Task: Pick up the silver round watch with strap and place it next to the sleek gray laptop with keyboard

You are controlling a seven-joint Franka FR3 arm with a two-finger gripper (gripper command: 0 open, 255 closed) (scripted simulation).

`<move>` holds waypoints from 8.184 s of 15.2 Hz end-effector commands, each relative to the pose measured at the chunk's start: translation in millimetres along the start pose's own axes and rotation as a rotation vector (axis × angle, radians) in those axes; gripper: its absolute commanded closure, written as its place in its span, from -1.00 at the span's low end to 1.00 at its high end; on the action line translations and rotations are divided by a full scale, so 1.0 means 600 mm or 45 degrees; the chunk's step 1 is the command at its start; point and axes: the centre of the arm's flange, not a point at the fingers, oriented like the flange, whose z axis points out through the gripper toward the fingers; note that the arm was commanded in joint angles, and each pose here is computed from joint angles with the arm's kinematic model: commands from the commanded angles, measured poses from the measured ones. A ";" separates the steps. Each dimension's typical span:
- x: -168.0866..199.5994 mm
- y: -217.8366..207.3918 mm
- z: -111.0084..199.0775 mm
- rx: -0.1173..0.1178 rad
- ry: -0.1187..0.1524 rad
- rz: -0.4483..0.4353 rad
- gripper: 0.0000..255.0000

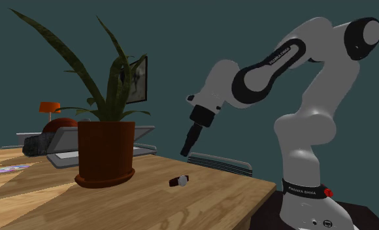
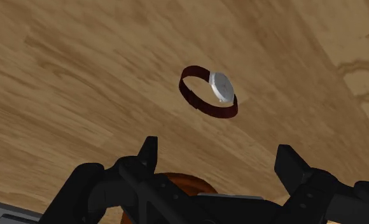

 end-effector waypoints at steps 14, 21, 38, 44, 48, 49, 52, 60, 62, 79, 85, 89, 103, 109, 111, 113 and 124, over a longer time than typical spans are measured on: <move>-0.015 -0.041 0.124 0.024 0.041 -0.079 -1.00; -0.015 -0.041 0.124 0.024 0.041 -0.079 1.00; 0.025 -0.046 0.045 0.024 0.041 -0.079 1.00; 0.048 -0.049 -0.002 0.024 0.041 -0.079 1.00; 0.064 -0.052 -0.033 0.024 0.041 -0.079 1.00; 0.068 -0.052 -0.041 0.024 0.041 -0.079 1.00; 0.080 -0.054 -0.065 0.024 0.041 -0.079 1.00; 0.111 -0.058 -0.128 0.024 0.041 -0.079 1.00; 0.119 -0.059 -0.143 0.024 0.041 -0.079 1.00; 0.197 -0.005 -0.244 0.024 0.041 -0.079 1.00; 0.245 0.117 -0.228 0.024 0.041 -0.079 1.00; 0.277 0.198 -0.217 0.024 0.041 -0.079 1.00; 0.389 0.483 -0.181 0.024 0.041 -0.079 1.00; 0.422 0.577 -0.161 0.024 0.041 -0.079 1.00; 0.414 0.578 -0.145 0.024 0.041 -0.079 1.00; 0.406 0.579 -0.129 0.024 0.041 -0.079 1.00; 0.362 0.585 -0.043 0.024 0.041 -0.079 1.00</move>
